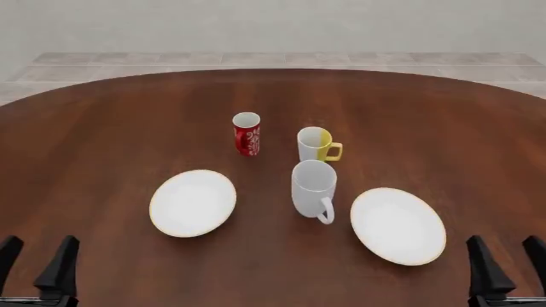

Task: Put the white mug on the left plate.

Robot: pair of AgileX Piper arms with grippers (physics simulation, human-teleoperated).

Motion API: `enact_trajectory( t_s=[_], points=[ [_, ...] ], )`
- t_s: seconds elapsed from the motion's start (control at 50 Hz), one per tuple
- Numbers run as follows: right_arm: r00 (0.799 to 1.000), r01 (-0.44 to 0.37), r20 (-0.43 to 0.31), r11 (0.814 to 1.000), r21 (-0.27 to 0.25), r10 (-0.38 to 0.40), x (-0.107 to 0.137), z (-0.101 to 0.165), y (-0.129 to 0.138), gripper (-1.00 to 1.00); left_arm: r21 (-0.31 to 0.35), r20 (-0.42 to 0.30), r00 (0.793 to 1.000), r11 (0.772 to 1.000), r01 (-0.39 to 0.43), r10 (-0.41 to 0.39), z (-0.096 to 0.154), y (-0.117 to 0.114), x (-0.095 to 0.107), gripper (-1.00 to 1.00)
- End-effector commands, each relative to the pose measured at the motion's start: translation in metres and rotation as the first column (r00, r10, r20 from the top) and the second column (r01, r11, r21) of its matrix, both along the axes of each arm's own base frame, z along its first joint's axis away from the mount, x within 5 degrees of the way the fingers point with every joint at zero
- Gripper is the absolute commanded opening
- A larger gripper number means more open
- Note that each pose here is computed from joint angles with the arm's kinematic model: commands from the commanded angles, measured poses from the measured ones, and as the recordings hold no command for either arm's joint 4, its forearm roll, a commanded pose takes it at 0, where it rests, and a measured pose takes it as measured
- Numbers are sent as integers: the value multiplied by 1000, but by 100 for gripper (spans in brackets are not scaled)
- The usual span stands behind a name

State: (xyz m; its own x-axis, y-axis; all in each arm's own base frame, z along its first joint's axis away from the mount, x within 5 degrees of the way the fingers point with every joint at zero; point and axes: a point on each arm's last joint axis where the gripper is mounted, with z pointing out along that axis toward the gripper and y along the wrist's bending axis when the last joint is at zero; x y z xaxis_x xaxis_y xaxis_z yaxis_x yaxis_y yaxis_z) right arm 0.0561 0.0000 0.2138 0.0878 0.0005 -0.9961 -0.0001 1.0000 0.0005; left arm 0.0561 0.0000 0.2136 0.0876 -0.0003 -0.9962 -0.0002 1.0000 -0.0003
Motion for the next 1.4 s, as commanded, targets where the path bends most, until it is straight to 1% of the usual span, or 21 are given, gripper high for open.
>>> enact_trajectory(
  t_s=[0.02,0.46,0.84,0.86,1.16,1.4],
  points=[
    [1000,-3,6,1000,-1,3,-1,4,0,100,0,4,1000,1000,-2,2,2,0,0,100],
    [999,-20,27,1000,-11,21,-3,15,1,100,1,9,1000,1000,3,-3,3,0,0,100],
    [1000,-29,-12,999,-37,29,-5,26,2,100,-8,18,1000,1000,-2,3,5,0,-1,100],
    [999,-39,-16,998,-49,38,-4,28,2,100,-9,18,1000,1000,-2,2,6,0,-1,100],
    [994,-111,-34,991,-80,108,2,49,7,100,-18,20,1000,1000,-6,6,6,0,-1,100],
    [986,-153,-73,985,-79,147,13,59,11,100,-23,21,1000,1000,-4,4,7,0,-1,100]
  ],
)
